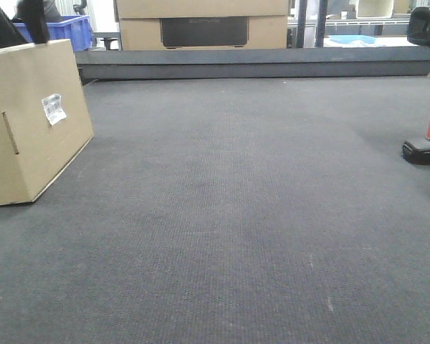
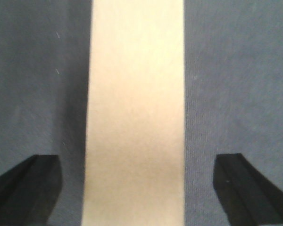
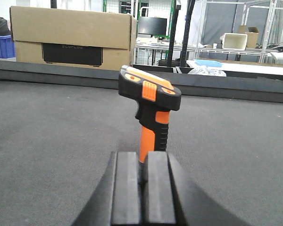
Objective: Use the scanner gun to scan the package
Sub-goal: 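Grasp the cardboard box with the left gripper and lift it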
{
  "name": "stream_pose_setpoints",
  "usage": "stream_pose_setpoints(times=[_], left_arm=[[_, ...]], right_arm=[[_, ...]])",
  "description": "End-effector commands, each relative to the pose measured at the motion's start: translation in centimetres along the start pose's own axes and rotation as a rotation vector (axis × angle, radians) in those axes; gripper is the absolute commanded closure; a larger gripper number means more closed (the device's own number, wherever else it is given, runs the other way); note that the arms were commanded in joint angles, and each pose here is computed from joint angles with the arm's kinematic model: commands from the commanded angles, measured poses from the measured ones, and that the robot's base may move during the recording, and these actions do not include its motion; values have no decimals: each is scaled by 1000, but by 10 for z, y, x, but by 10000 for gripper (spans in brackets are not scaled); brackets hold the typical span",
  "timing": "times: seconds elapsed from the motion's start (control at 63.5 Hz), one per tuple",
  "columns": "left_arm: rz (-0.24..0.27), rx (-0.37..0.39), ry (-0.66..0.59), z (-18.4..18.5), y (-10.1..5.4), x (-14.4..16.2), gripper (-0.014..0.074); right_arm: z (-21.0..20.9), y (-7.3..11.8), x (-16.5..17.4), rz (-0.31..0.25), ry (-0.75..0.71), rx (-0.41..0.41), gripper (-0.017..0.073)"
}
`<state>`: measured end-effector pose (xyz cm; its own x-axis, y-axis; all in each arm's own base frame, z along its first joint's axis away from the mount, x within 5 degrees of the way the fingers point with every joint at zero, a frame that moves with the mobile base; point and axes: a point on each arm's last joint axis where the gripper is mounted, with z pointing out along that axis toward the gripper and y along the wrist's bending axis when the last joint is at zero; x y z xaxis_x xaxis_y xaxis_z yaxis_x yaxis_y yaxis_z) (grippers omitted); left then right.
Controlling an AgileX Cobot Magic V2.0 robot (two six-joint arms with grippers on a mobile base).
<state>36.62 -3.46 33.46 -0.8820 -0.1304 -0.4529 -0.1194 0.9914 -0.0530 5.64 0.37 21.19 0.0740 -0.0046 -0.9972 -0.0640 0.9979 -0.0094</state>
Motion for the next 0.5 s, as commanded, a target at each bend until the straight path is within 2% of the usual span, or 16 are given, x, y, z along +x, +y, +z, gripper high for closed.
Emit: stream_pose_setpoints(times=[0.0,0.205,0.268,0.331,0.378,0.456,0.472,0.488], left_arm=[[-7,4,50,16,-4,3,105],[14,-14,128,40,-4,6,124],[14,-19,147,41,-4,7,169],[14,-20,152,41,-4,8,279],[14,-20,151,41,-4,8,403],[8,-7,140,36,-5,7,675],[4,0,141,36,-5,7,708],[-2,12,137,33,-6,7,704]], right_arm=[[0,0,-2,-9,-23,0,721],[0,0,-2,-9,-23,0,721],[0,0,-2,-9,-23,0,721],[0,0,-2,-9,-23,0,721],[0,0,-2,-9,-23,0,721],[0,0,-2,-9,-23,0,721],[0,0,-2,-9,-23,0,721],[0,0,-2,-9,-23,0,721]])
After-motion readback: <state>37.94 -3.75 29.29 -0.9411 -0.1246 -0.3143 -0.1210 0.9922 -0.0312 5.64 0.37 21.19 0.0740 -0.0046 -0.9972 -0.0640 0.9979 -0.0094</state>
